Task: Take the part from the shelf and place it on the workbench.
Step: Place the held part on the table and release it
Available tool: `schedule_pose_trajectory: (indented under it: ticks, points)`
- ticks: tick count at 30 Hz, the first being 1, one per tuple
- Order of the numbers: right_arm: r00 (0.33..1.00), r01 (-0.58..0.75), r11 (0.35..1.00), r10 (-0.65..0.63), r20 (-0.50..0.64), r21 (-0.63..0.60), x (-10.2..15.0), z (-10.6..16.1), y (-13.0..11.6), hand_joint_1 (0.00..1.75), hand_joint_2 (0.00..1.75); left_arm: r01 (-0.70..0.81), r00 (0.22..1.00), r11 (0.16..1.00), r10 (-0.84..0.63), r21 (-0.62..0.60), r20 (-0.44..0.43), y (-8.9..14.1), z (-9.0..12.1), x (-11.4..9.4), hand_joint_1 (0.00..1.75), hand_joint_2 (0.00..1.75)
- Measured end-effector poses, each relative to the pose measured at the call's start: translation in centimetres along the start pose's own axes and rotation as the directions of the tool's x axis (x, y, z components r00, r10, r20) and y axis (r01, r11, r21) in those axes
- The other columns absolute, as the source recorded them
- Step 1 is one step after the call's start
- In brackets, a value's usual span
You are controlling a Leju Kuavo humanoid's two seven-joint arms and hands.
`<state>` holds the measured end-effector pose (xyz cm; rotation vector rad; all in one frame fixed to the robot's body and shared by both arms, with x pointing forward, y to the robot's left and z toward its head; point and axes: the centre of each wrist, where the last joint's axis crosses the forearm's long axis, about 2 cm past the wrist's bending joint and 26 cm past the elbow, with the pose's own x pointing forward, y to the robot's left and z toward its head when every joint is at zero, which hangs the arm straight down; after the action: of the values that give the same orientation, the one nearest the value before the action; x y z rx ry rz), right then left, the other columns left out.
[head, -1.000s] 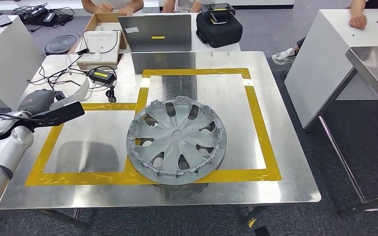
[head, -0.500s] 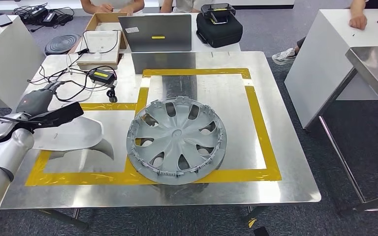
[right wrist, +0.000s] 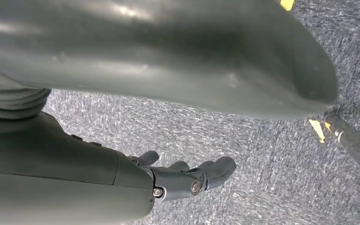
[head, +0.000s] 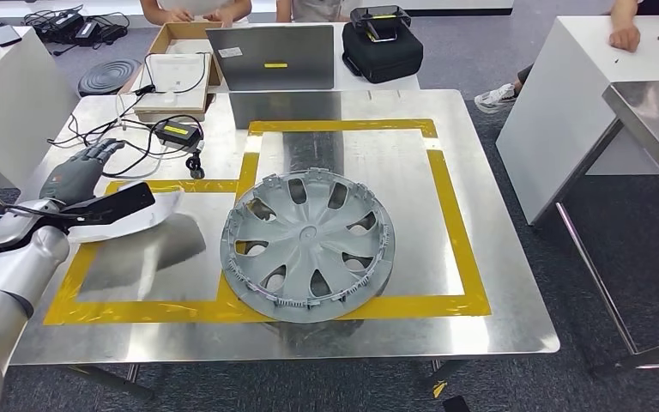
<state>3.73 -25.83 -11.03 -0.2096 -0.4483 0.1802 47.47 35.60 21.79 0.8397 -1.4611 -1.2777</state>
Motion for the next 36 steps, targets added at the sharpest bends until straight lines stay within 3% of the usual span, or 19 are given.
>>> schedule_pose_trajectory:
  ticks: [17, 36]
  points:
    - [1.0, -0.009, 1.0, 0.009, -0.002, 0.004, 0.3, -0.1, 0.0, 0.0, 0.0, 0.023, 0.999, 1.0, -0.022, 0.018, -0.042, -0.5, 0.2, 0.0, 0.0, 0.0]
    - [1.0, 0.004, 1.0, -0.004, -0.002, -0.002, 0.7, -0.3, -0.1, 0.0, 0.0, 0.022, 1.0, 1.0, -0.022, 0.02, -0.02, -0.2, -0.9, 2.0, 0.0, 0.0]
